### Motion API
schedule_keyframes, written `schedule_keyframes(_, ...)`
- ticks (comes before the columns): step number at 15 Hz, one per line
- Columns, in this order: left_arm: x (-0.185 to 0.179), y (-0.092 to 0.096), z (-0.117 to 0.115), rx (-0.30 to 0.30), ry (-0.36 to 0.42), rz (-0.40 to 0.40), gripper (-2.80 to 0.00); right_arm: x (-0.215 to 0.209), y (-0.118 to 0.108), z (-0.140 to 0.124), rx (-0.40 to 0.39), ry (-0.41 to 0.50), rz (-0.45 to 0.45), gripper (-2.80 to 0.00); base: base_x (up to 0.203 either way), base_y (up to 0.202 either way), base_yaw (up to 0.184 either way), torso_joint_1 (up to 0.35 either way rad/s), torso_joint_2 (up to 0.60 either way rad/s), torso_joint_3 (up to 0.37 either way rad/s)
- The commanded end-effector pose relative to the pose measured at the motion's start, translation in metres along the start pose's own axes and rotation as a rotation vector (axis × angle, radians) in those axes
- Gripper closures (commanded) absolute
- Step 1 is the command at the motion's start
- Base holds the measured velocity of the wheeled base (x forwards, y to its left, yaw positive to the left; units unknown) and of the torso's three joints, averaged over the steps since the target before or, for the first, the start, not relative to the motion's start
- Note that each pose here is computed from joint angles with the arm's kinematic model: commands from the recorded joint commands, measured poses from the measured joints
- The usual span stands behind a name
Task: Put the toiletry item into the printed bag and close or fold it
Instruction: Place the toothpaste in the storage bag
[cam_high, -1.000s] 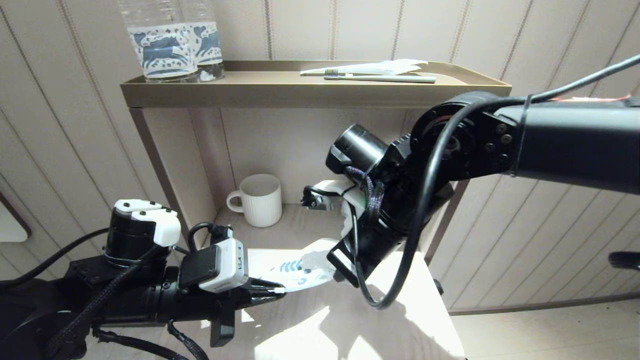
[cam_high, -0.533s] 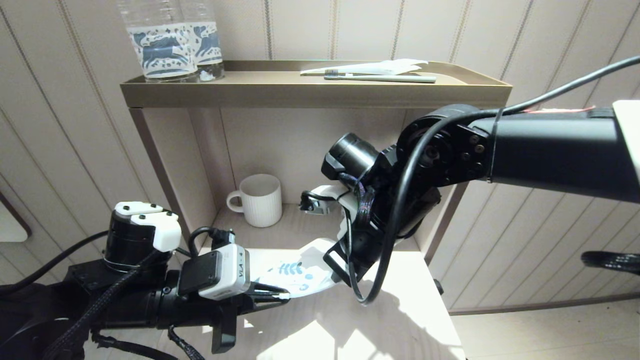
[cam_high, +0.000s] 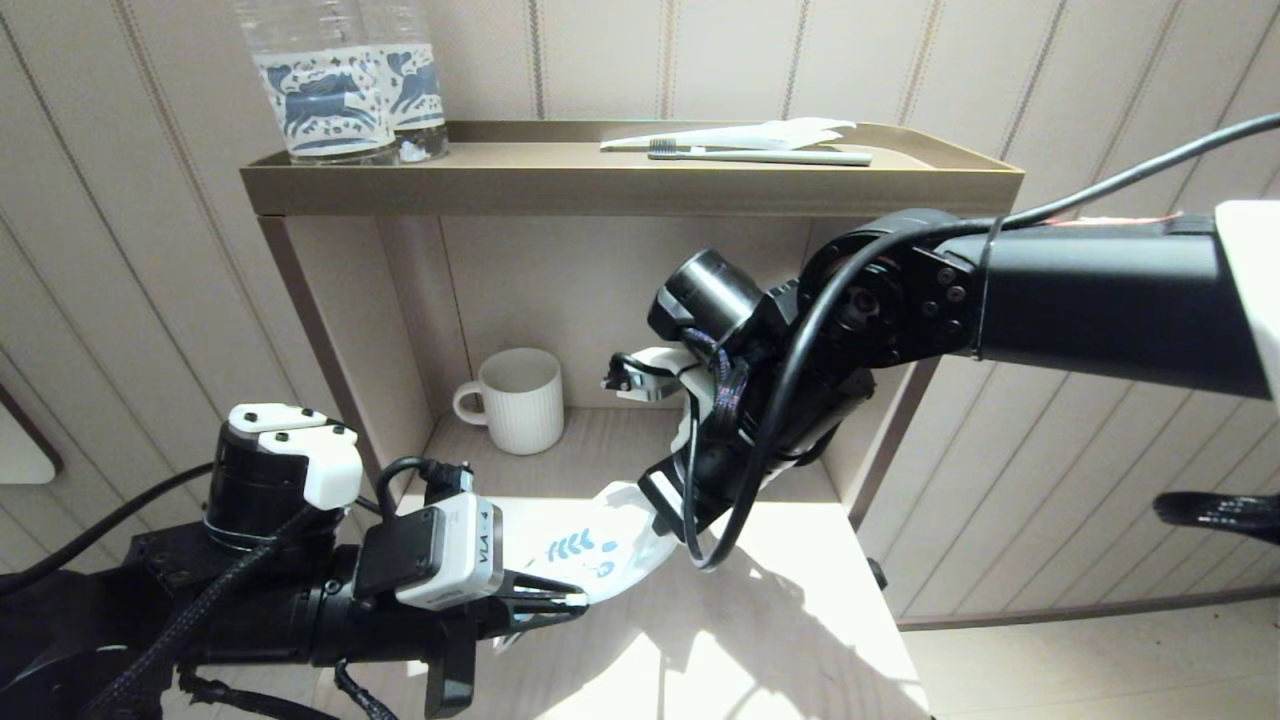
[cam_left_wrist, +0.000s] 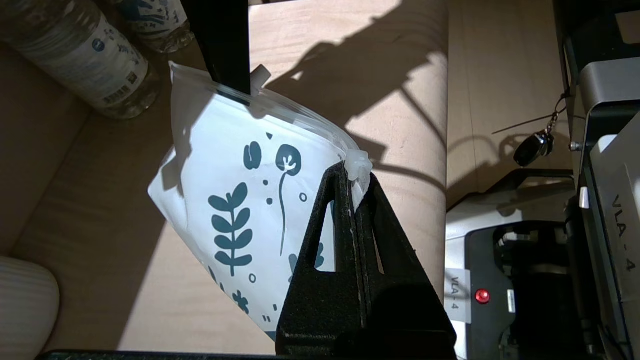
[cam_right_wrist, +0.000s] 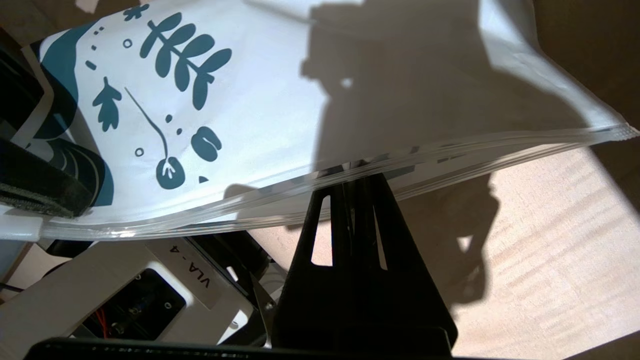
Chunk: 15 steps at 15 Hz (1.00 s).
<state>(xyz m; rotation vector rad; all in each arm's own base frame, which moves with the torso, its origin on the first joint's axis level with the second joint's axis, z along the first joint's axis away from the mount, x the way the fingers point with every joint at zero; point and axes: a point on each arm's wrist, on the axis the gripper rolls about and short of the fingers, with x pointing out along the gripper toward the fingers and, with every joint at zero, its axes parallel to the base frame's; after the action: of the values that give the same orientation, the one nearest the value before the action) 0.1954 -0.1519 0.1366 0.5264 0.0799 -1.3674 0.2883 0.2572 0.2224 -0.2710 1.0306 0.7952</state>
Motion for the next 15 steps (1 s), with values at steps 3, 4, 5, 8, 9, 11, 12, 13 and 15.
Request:
schedule_keyframes(3, 0.001, -0.003, 0.003, 0.012, -0.013, -0.014, 0.0, 0.004, 0.0, -0.001, 0.008, 0.013, 0.001, 0.0, 0.0, 0.0, 0.0, 0.0, 0.0, 0.0)
schedule_keyframes(4, 0.003, -0.005, 0.004, 0.013, -0.015, -0.022, 0.0, 0.005, -0.001, 0.0, 0.006, 0.014, -0.002, -0.85, 0.0, 0.0, 0.0, 0.0, 0.0, 0.0)
schedule_keyframes(5, 0.003, -0.005, 0.005, 0.015, -0.016, -0.025, 0.0, 0.006, 0.0, 0.0, 0.002, 0.015, -0.002, -2.8, 0.0, 0.0, 0.0, 0.0, 0.0, 0.0)
schedule_keyframes(8, 0.003, -0.006, 0.004, 0.015, -0.015, -0.027, 0.0, 0.006, 0.0, 0.0, -0.004, 0.016, -0.001, -2.8, 0.0, 0.0, 0.0, 0.0, 0.0, 0.0)
schedule_keyframes(9, 0.003, -0.006, 0.004, 0.015, -0.015, -0.028, 0.0, 0.005, 0.001, 0.0, -0.004, 0.014, -0.001, -2.8, 0.0, 0.0, 0.0, 0.0, 0.0, 0.0)
schedule_keyframes(11, 0.003, -0.006, 0.005, 0.016, -0.017, -0.026, 0.0, -0.001, 0.001, 0.0, -0.004, 0.002, 0.0, -2.8, 0.0, 0.0, 0.0, 0.0, 0.0, 0.0)
schedule_keyframes(12, 0.004, -0.005, 0.006, 0.017, -0.018, -0.025, 0.0, -0.002, 0.002, -0.001, -0.003, 0.001, 0.0, -2.8, 0.0, 0.0, 0.0, 0.0, 0.0, 0.0)
schedule_keyframes(13, 0.004, -0.004, 0.007, 0.009, -0.02, -0.021, 0.0, -0.013, 0.004, -0.001, -0.006, -0.018, 0.001, -2.8, 0.0, 0.0, 0.0, 0.0, 0.0, 0.0)
schedule_keyframes(15, 0.006, 0.0, 0.009, -0.035, -0.026, -0.014, 0.0, -0.049, 0.01, -0.007, -0.019, -0.082, 0.003, -2.8, 0.0, 0.0, 0.0, 0.0, 0.0, 0.0)
